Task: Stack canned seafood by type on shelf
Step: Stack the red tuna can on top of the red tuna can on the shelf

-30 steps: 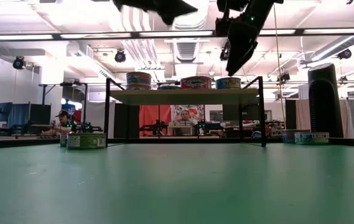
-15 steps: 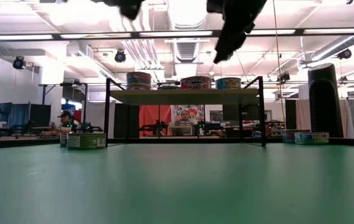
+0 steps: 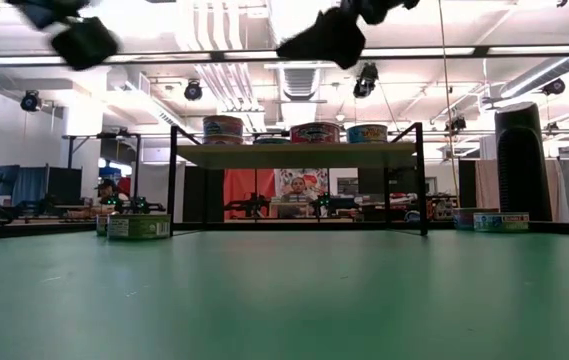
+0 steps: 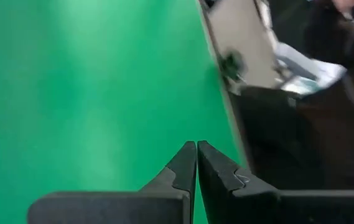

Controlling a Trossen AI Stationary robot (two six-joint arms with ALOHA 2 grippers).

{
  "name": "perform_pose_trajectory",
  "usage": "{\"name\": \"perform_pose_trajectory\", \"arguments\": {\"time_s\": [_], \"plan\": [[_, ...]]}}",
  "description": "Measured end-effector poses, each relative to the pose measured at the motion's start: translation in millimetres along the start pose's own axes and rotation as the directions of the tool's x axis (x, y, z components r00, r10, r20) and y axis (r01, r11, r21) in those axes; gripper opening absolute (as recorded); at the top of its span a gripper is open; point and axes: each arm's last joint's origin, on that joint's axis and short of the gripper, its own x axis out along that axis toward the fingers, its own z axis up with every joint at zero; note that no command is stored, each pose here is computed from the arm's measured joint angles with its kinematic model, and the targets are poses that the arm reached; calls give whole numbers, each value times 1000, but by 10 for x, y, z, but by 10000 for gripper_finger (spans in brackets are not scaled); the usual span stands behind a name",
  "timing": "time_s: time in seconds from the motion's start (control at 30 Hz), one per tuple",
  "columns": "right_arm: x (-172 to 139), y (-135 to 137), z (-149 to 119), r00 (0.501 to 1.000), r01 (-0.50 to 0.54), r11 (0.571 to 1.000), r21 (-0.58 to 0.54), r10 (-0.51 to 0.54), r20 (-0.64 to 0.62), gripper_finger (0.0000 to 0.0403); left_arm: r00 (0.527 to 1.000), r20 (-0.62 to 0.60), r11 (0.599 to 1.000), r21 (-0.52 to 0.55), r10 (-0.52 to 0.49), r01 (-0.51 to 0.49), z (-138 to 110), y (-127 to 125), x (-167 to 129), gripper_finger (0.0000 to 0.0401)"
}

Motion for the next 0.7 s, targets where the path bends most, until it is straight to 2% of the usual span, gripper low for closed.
{"name": "perform_pose_trajectory", "arguments": {"time_s": [0.07, 0.13, 0.27, 0.37, 0.5, 0.6, 0.7], "plan": [[100, 129, -80, 998, -40, 999, 10, 39, 44, 400, 996, -70, 996, -74, -54, 49, -131, -121, 83, 0], [196, 242, -146, 996, -39, 999, 13, 37, 75, 400, 987, -143, 989, -138, -77, 57, -286, -250, 191, 0], [417, 428, -241, 998, 4, 1000, 31, -6, 57, 400, 961, -265, 990, -131, -78, 45, -595, -561, 344, 0], [632, 562, -303, 1000, -4, 1000, 30, 3, 29, 400, 944, -329, 992, -124, -39, -2, -798, -731, 439, 0], [903, 727, -316, 1000, -23, 999, 42, 23, 14, 400, 910, -414, 973, -211, -2, -94, -1000, -862, 572, 0], [1047, 839, -273, 1000, 10, 1000, 26, -10, -11, 400, 847, -532, 950, -274, -17, -153, -1155, -933, 679, 0], [1141, 916, -244, 988, 142, 990, -8, -142, -63, 400, 730, -681, 931, -298, -54, -210, -1316, -1005, 788, 0]]}}
